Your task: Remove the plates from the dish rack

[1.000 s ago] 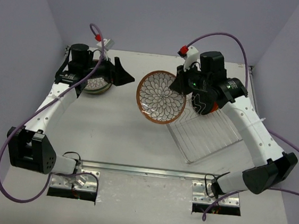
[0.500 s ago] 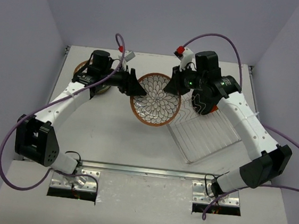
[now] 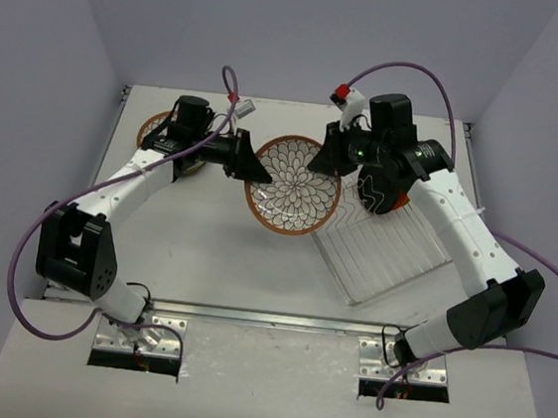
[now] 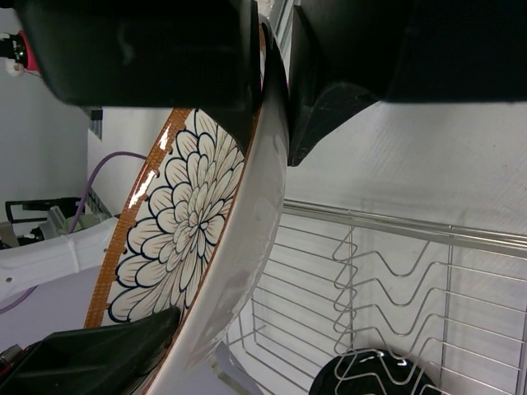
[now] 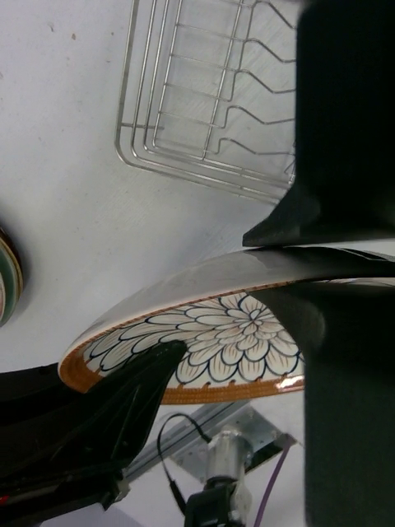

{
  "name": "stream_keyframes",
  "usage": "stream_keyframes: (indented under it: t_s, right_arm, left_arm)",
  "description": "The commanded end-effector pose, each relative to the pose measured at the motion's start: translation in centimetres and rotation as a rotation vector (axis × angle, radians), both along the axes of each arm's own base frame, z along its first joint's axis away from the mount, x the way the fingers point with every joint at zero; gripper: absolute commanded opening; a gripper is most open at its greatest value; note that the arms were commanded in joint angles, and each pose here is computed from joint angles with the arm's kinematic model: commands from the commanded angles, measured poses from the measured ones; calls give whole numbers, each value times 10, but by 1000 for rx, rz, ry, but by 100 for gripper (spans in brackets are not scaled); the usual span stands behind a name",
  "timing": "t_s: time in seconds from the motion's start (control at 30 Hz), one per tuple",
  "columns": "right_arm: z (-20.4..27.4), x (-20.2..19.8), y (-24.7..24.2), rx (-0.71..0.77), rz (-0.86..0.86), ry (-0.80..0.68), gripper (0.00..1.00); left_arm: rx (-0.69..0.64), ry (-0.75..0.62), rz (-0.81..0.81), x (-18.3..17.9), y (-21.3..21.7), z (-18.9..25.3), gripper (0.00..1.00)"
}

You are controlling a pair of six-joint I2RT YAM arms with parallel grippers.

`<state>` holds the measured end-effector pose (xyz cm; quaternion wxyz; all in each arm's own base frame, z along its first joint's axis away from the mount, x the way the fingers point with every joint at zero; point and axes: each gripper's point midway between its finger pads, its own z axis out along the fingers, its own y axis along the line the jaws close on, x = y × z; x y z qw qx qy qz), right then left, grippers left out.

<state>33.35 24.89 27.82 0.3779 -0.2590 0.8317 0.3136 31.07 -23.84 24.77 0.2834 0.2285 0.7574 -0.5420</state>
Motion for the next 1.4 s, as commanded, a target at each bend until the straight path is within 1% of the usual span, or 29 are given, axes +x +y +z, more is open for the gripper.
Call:
stream_keyframes:
  t_s: [0.0, 0.03, 0.1, 0.13, 0.17, 0.2, 0.27, 0.33, 0.37, 0.4, 0.5, 0.6, 0.63, 0.77, 1.07, 1.13, 1.3, 1.37]
  right_arm:
    - [53, 12, 7, 134, -13, -128, 54]
    - [51, 13, 4, 129, -29, -125, 75]
    - [48, 17, -1, 114, -63, -127, 91]
    - [48, 20, -6, 106, -86, -134, 97]
    - [47, 23, -12, 95, -115, -138, 99]
    - [47, 23, -13, 95, -118, -140, 99]
    - [47, 28, -26, 79, -161, -152, 99]
    - [43, 31, -36, 55, -193, -162, 99]
    - [39, 32, -41, 36, -210, -168, 99]
    - [38, 32, -47, 12, -225, -186, 99]
    - [27, 31, -58, -36, -248, -196, 99]
    - [22, 28, -64, -64, -256, -210, 99]
    - [21, 28, -65, -68, -255, -212, 99]
    - [19, 28, -65, -73, -254, -207, 99]
    - [16, 29, -63, -79, -244, -194, 99]
    - [15, 29, -62, -79, -238, -187, 99]
    - [16, 30, -61, -84, -231, -181, 99]
    - [17, 31, -61, -84, -232, -184, 99]
  left_arm:
    - [-69, 2, -4, 5, 12, 16, 0]
    - [-83, 6, 28, 14, 23, 19, 0]
    - [-95, 42, 98, 31, 47, 20, 0]
    - [-94, 48, 146, 44, 64, 20, 0]
    - [-79, 64, 214, 56, 87, 16, 0]
    - [-71, 59, 233, 63, 90, 16, 0]
    - [-38, 91, 384, 93, 141, 8, 0]
    - [-6, 120, 515, 114, 186, 0, 0]
    - [20, 139, 592, 122, 215, -7, 0]
    - [56, 138, 652, 136, 234, -10, 0]
    - [114, 164, 780, 152, 288, -23, 0]
    - [155, 206, 843, 164, 318, -38, 0]
    - [158, 226, 850, 171, 325, -46, 0]
    - [141, 305, 866, 175, 334, -72, 0]
    - [116, 361, 883, 182, 340, -100, 0]
    - [112, 381, 884, 183, 342, -108, 4]
    - [102, 413, 894, 183, 346, -118, 29]
    - [104, 420, 897, 182, 347, -121, 35]
